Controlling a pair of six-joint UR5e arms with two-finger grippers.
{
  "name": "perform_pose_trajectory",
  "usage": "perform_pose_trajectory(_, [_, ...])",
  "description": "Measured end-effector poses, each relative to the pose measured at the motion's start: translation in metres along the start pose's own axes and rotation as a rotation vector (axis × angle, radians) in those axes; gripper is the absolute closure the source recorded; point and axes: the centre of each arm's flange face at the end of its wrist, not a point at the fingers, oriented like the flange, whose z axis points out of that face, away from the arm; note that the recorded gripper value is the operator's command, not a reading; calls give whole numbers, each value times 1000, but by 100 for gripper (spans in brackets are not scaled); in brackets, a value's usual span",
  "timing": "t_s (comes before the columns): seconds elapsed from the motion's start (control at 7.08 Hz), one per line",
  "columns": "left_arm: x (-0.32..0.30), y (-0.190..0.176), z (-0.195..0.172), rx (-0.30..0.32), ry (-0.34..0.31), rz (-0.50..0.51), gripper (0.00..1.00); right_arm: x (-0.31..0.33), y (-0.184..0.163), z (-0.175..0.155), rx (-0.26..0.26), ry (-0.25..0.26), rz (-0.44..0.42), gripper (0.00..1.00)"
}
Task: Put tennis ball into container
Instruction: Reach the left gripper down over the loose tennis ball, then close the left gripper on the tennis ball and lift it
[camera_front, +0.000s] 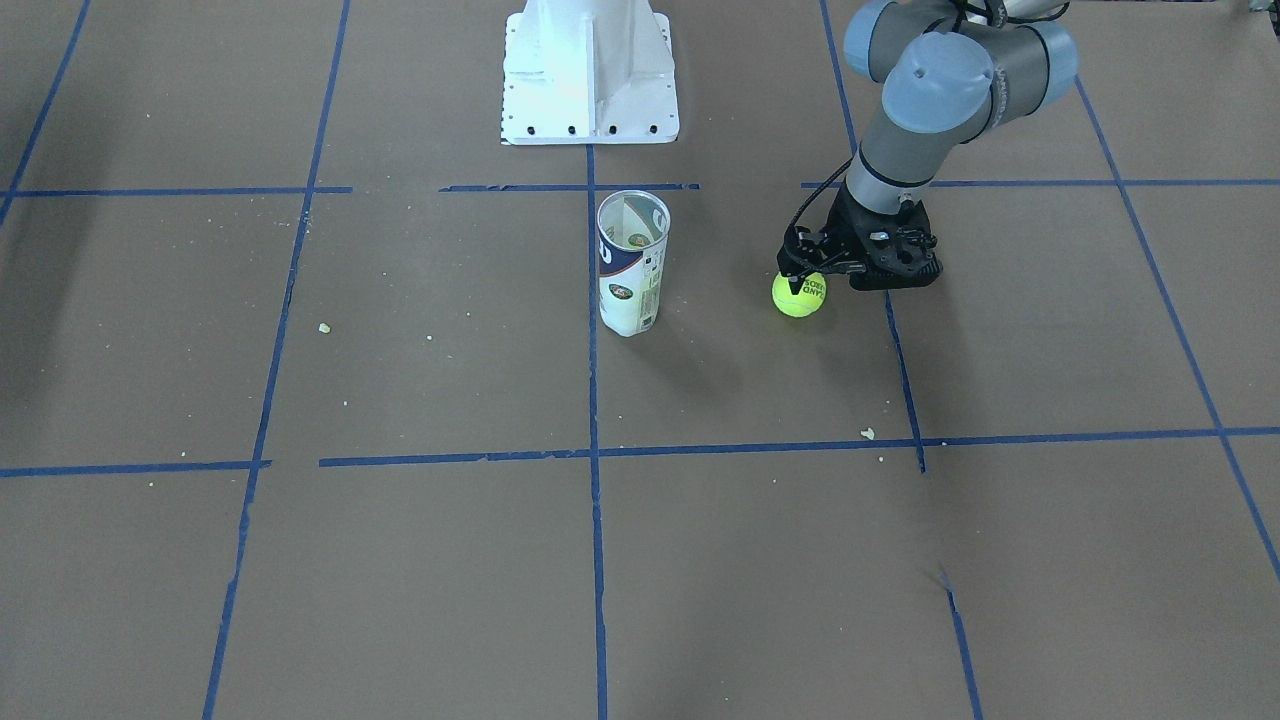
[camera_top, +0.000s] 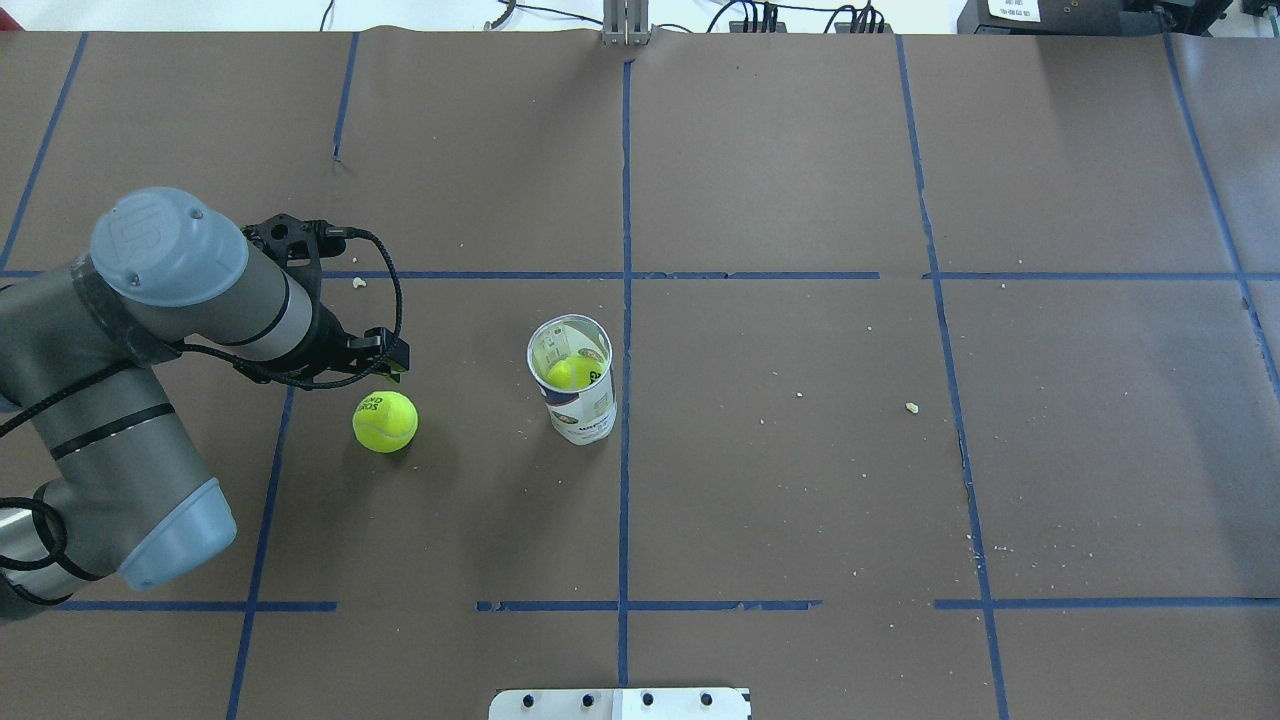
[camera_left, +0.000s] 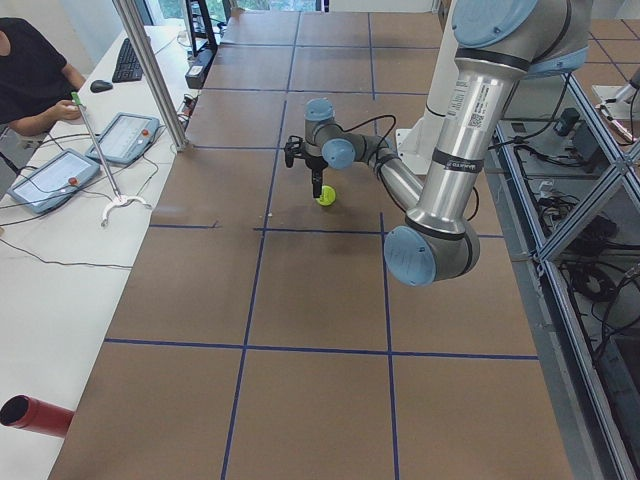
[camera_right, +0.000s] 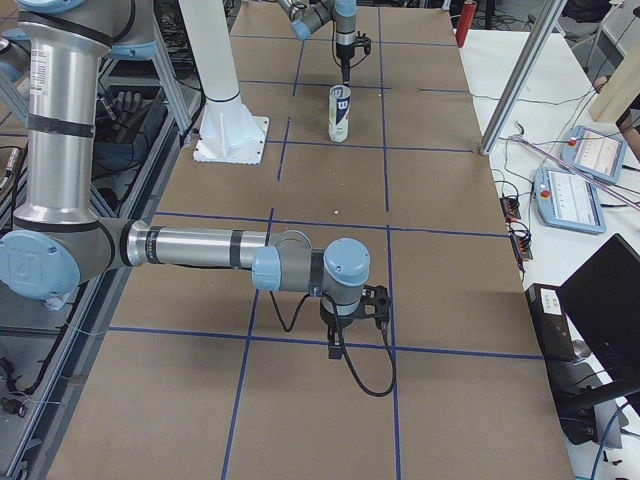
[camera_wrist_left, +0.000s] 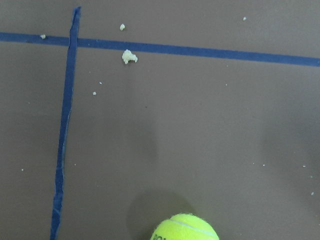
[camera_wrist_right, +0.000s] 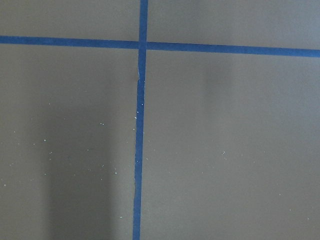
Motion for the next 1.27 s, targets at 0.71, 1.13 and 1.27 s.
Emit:
perform_pose_trajectory(0.71, [6, 13, 31, -27, 5, 26, 0, 0, 0, 0, 0, 0, 0, 0])
perform_pose_trajectory(1.13, [10, 22, 47, -46, 3, 42, 0, 0, 0, 0, 0, 0, 0, 0])
perform_pose_trajectory(1.27, [11, 22, 48, -46, 6, 45, 5, 0, 0, 0, 0, 0, 0, 0])
